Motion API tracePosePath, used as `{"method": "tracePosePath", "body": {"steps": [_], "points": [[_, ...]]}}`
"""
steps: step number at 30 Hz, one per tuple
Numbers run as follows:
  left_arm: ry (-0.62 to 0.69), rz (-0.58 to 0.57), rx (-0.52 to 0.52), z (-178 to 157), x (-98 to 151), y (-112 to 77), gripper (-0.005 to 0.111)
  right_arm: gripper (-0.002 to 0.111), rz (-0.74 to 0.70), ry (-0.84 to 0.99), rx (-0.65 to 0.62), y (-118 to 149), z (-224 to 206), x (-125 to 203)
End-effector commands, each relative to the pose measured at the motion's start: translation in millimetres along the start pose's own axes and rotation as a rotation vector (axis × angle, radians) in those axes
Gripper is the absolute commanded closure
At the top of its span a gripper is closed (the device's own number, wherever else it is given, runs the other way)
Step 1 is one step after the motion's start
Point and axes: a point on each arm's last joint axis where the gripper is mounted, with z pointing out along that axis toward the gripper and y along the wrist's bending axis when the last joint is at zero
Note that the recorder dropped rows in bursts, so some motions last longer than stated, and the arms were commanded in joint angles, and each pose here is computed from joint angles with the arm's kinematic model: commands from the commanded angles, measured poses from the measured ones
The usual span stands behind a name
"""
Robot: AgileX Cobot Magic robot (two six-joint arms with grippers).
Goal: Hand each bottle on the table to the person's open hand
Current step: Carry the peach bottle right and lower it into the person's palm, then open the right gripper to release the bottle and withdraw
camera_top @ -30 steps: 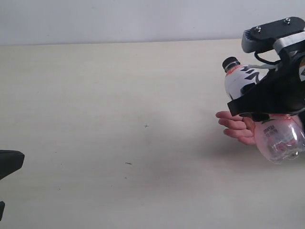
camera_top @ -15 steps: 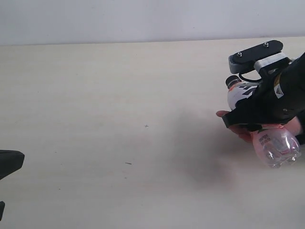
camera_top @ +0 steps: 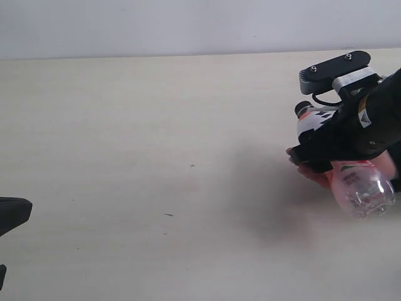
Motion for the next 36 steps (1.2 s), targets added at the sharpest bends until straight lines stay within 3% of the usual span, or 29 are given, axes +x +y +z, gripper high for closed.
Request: {"method": "tracePosePath", "body": {"steps": [1,7,14,16,18,24,36], "points": [[-0.008,0.006,0.003,-1,1,-0.2,0.104,0.026,-0.003,-0.028,-0.01,1,0,-2],[-0.008,0.006,0.003,-1,1,-0.2,0.104,0.026,0.009,-0.08,-0.013,-1,-12,-11],[-0.008,0.006,0.003,-1,1,-0.2,0.104,0.027,0.11,-0.308,-0.069,-14,-84,-10],[-0.008,0.006,0.003,-1,1,-0.2,0.104,0.033,0.135,-0.351,-0.095,-16,-98,-7],[-0.008,0.006,0.003,-1,1,-0.2,0.104,0.047,0.137,-0.394,-0.128,-17,-112,-3],[-0.008,0.006,0.003,-1,1,-0.2,0.104,0.108,0.151,-0.52,-0.217,-19,-150,11],[-0.008,0.006,0.003,-1,1,-0.2,0.104,0.108,0.158,-0.876,-0.296,-40,-236,81]]}}
